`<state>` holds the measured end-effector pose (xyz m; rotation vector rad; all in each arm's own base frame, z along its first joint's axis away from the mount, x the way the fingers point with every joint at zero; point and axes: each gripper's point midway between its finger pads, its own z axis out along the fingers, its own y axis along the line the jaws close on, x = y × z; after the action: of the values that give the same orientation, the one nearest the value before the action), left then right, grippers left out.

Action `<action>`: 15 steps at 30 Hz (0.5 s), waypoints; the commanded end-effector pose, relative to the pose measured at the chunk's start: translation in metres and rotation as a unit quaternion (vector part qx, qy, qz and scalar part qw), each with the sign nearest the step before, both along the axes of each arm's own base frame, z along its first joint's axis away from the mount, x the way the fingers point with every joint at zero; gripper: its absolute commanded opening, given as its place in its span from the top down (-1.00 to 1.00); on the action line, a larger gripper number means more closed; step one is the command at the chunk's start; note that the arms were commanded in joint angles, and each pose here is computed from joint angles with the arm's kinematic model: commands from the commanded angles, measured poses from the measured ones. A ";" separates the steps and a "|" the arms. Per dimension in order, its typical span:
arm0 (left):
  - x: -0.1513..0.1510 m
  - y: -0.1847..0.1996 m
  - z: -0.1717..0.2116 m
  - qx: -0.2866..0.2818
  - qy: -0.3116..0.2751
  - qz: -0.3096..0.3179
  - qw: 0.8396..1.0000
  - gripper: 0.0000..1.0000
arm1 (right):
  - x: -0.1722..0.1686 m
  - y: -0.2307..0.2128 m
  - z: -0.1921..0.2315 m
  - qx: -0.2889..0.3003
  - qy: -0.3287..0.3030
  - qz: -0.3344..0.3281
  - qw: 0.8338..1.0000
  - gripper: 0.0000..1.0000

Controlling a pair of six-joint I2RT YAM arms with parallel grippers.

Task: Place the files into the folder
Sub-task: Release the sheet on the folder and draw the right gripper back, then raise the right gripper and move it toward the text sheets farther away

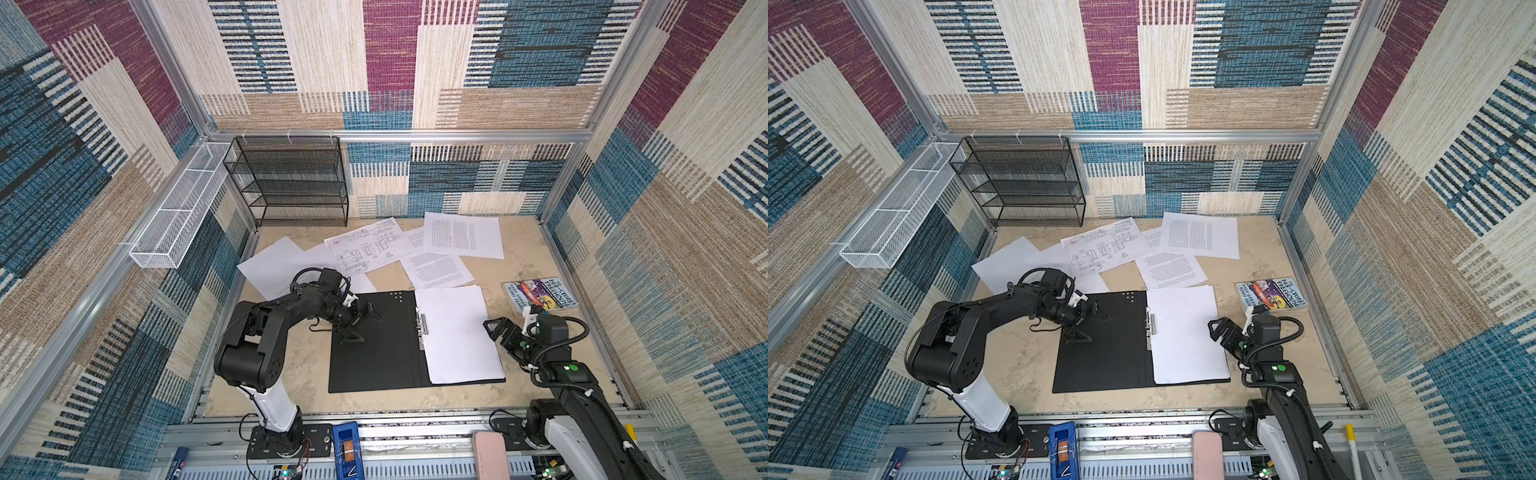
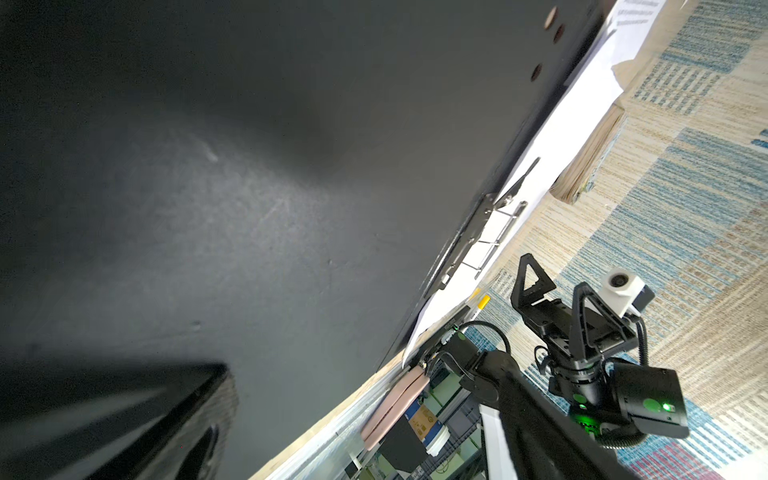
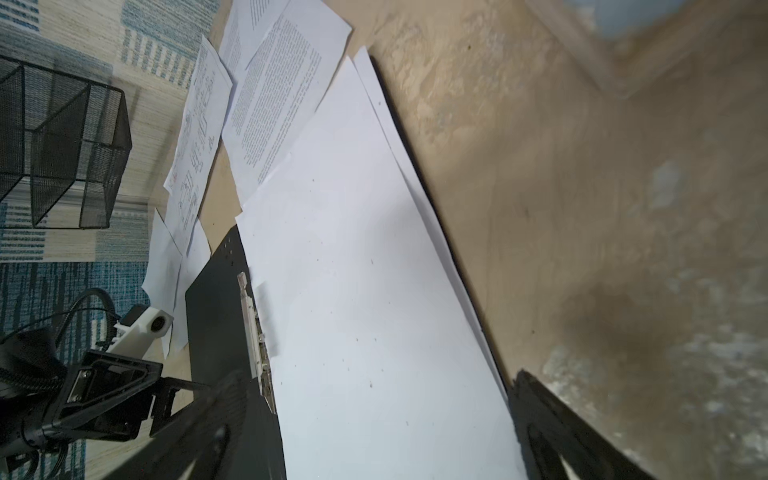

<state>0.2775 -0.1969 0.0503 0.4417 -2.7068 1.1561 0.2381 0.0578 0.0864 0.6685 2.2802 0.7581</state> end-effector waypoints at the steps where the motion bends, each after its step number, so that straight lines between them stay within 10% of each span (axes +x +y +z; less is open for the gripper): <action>1: 0.006 0.008 -0.011 0.027 -0.006 0.014 1.000 -0.99 | 0.016 -0.014 0.013 -0.034 -0.024 -0.025 0.999 -1.00; 15: 0.006 0.005 -0.012 0.016 -0.007 0.009 1.000 -0.98 | 0.103 0.005 0.022 -0.066 -0.057 0.078 0.993 -1.00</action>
<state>0.2787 -0.1992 0.0509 0.4564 -2.6731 1.1956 0.3148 0.0580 0.0931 0.5068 2.3419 0.6836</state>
